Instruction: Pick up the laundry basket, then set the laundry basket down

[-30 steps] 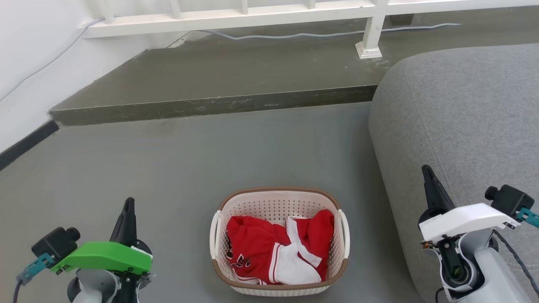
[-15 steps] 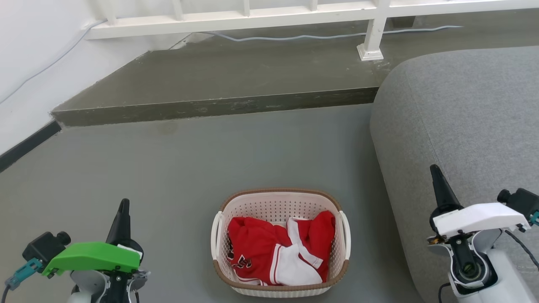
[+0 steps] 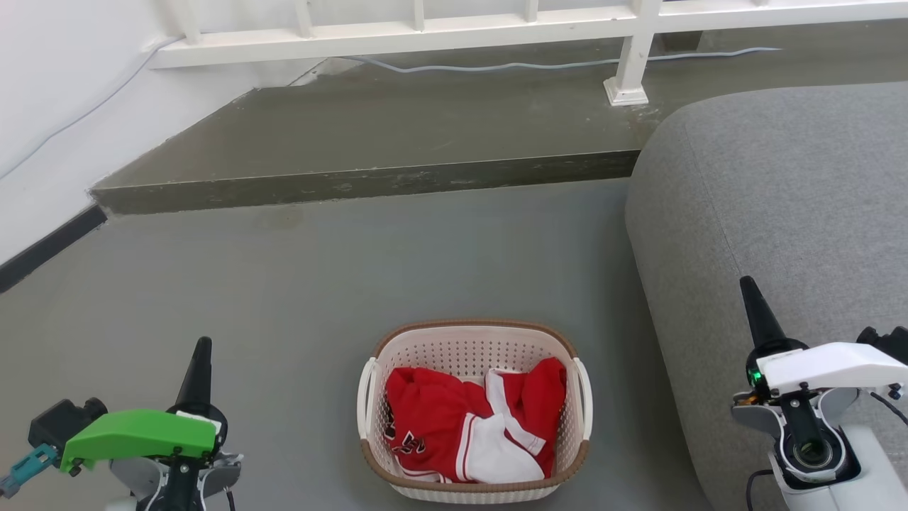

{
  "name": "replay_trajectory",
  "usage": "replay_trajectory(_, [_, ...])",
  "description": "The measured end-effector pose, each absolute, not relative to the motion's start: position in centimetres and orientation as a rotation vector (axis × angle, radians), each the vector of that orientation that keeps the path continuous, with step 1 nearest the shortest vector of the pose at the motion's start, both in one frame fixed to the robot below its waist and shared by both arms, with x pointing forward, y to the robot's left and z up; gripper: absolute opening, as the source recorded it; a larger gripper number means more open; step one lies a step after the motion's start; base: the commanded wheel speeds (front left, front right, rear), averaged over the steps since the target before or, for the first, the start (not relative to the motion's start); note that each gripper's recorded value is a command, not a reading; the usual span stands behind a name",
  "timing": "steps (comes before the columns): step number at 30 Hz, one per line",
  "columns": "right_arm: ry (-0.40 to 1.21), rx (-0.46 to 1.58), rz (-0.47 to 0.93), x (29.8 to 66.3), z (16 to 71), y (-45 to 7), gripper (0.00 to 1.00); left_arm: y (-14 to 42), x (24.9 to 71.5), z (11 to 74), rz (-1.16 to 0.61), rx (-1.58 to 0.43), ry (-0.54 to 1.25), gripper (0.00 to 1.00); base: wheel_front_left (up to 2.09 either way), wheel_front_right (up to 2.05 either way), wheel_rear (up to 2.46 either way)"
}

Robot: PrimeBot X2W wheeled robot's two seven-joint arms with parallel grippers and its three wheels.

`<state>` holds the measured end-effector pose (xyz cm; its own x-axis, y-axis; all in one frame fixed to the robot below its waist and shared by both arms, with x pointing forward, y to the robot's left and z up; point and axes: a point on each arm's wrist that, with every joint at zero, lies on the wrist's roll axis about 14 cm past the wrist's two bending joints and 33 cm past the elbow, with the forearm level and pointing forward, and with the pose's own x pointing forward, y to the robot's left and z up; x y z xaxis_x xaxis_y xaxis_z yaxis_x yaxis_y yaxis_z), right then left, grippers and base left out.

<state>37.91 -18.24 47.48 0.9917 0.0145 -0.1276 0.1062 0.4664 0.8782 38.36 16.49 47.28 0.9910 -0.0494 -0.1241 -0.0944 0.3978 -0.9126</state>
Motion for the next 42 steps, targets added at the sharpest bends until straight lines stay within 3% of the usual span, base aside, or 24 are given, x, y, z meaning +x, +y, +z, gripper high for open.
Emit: replay_trajectory(42, [0.043, 1.583, -0.085, 37.9, 48.3, -20.4, 0.0, 18.7, 38.0, 48.3, 0.039, -1.58, 0.082, 0.0, 0.0, 0.0, 0.0])
